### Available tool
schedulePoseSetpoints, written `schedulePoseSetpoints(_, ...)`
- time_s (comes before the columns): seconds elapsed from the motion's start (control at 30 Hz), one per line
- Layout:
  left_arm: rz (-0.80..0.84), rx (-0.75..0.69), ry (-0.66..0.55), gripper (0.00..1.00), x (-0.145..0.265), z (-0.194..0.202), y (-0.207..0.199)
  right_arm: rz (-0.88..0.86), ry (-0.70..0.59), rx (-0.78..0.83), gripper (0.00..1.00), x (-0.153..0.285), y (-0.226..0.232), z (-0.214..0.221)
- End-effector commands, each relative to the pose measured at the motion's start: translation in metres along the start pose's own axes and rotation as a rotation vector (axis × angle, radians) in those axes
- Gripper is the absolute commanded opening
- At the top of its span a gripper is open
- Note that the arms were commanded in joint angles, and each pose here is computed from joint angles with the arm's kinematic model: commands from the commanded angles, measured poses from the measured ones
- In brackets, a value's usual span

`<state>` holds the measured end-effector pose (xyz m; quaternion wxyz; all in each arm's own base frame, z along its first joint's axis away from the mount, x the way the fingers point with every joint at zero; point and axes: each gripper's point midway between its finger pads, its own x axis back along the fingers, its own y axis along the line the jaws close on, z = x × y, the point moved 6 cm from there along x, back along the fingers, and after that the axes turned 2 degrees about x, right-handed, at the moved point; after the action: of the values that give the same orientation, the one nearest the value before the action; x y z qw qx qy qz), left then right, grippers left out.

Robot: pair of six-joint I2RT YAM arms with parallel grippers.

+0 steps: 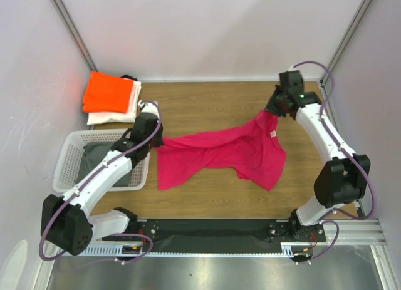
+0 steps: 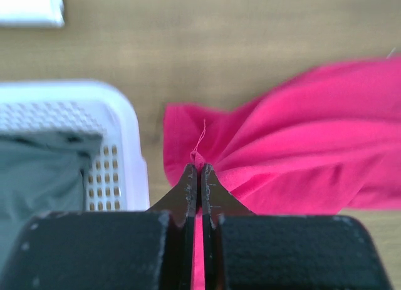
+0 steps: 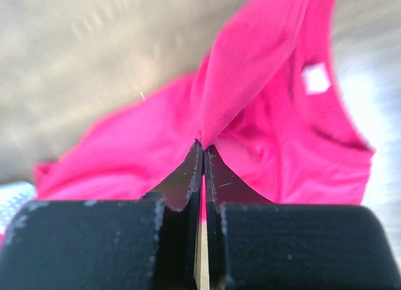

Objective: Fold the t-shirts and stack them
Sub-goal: Flatten the tshirt out

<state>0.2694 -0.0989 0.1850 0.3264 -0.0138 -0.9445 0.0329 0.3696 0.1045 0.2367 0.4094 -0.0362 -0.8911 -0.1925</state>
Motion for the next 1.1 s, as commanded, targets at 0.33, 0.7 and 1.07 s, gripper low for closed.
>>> schedulePoseSetpoints(0.33,-0.012,0.055,-0.563,0.0,0.051,-0.21,-0.015,-0.291,-0.624,-0.002,0.0,0.14,0.012,-0.183)
schedulePoseSetpoints(0.7,-0.004,0.08,-0.832,0.0,0.128,-0.273,0.001,-0.412,-0.88,0.069,0.0,0.253,0.015,-0.226)
schedulePoseSetpoints(1.07,0.016,0.06,-0.987,0.0,0.21,-0.288,0.016,-0.459,-1.025,0.128,0.0,0.344,0.017,-0.188)
